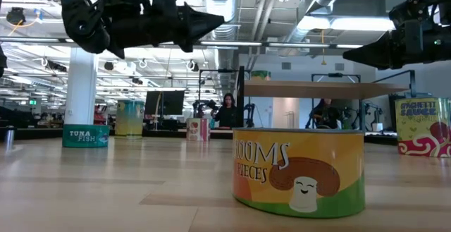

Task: Pick and place cans onto a shelf
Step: Put the canned spaghetti sauce on the shelf

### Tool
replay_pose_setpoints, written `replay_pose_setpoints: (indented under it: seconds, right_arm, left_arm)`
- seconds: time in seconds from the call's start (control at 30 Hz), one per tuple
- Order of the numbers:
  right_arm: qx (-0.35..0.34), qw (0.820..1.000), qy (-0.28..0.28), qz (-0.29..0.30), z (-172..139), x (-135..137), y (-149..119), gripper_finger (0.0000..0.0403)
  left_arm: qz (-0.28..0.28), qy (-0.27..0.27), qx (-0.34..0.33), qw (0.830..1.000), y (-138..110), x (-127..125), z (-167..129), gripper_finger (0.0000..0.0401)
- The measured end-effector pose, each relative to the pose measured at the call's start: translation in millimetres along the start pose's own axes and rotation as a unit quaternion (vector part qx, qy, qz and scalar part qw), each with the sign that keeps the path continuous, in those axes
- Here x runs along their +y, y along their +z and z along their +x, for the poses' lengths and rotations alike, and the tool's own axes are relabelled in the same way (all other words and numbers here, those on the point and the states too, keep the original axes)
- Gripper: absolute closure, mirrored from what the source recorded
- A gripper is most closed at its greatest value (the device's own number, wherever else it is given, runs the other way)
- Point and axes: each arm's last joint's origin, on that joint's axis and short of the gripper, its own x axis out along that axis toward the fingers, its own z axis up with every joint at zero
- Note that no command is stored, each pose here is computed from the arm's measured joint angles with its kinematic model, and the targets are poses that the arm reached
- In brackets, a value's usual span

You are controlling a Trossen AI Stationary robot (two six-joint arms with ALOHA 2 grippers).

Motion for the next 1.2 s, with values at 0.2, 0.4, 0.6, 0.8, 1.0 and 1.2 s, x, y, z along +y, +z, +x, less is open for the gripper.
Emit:
replay_pose_setpoints:
  seconds: [0.2, 0.4, 0.6, 0.8, 1.0, 1.2]
  right_arm:
    - [-0.002, 1.0, 0.0, 0.003, 0.0, 0.0, 0.4, 0.0356]
    - [-0.042, 0.997, -0.003, 0.058, -0.4, -1.0, 8.4, 0.0356]
    - [-0.065, 0.993, 0.019, 0.1, -2.3, -1.2, 24.9, 0.0368]
    - [0.057, 0.99, 0.03, 0.125, -2.1, 5.3, 37.6, 0.0391]
    - [0.191, 0.969, 0.042, 0.148, 6.8, 20.5, 50.4, 0.0398]
    - [0.315, 0.936, 0.049, 0.151, 15.7, 41.2, 63.3, 0.038]
  left_arm:
    - [-0.001, -0.024, 0.012, 1.0, -3.1, -1.8, -1.0, 0.0401]
    - [-0.003, -0.023, 0.025, 0.999, -5.7, -1.6, -1.2, 0.0401]
    - [-0.007, -0.021, 0.024, 0.999, -5.6, -0.5, -1.4, 0.0401]
    - [-0.008, -0.021, 0.032, 0.999, -7.3, -0.7, -1.5, 0.0401]
    - [-0.005, -0.02, 0.045, 0.999, -9.7, 0.2, -1.8, 0.0401]
    - [-0.006, -0.016, 0.052, 0.999, -11.1, 1.2, -2.1, 0.0401]
